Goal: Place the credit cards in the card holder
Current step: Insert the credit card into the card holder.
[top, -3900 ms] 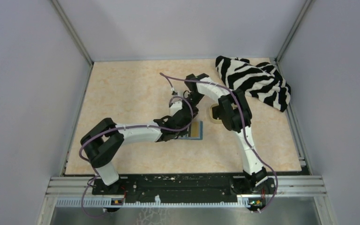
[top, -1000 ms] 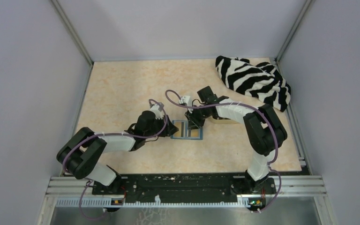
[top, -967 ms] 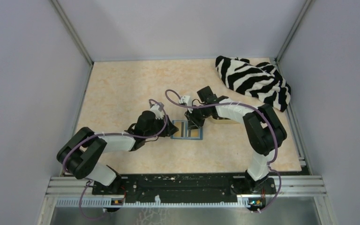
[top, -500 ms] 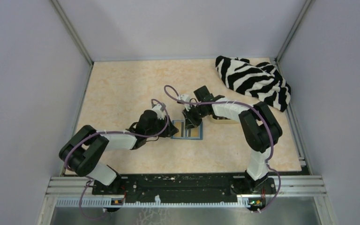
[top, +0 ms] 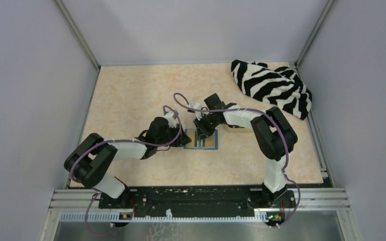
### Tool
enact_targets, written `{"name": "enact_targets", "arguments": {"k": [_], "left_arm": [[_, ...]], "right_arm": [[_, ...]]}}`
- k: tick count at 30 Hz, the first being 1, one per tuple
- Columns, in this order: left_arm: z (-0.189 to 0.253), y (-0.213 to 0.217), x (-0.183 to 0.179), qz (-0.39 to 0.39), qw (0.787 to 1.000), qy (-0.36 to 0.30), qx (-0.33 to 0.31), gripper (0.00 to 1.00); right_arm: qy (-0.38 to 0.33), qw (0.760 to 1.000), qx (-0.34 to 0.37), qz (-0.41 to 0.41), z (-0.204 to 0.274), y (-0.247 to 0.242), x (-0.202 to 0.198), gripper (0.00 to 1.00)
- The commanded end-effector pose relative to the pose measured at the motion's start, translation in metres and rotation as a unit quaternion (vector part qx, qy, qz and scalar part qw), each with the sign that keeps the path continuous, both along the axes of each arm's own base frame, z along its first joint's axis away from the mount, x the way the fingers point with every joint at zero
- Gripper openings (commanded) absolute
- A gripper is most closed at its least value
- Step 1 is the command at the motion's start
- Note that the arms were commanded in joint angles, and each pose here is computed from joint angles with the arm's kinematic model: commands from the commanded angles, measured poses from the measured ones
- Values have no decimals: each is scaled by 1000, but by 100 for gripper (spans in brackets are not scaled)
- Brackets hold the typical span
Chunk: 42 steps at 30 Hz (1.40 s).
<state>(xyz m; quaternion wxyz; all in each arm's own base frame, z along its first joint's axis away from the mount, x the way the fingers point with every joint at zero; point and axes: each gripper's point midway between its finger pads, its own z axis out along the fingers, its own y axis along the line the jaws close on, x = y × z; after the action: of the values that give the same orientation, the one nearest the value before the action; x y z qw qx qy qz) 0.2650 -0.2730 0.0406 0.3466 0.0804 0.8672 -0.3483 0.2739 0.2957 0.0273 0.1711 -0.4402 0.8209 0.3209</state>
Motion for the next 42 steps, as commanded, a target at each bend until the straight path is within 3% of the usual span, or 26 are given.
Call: {"name": "enact_targets", "arguments": {"k": [1,24,42], "left_arm": [[10,-11,2,-22,1000,-8,-20,44],[35,-38,-7,-60,991,1,-120,40],[48,-64,-6,-92,975,14,-202,49]], "right_arm": [[-26,1000,6,1,11,16,12,9],[-45,999,28,1,47,18,16,12],[-38,995,74,-49,82,-12,41,22]]}}
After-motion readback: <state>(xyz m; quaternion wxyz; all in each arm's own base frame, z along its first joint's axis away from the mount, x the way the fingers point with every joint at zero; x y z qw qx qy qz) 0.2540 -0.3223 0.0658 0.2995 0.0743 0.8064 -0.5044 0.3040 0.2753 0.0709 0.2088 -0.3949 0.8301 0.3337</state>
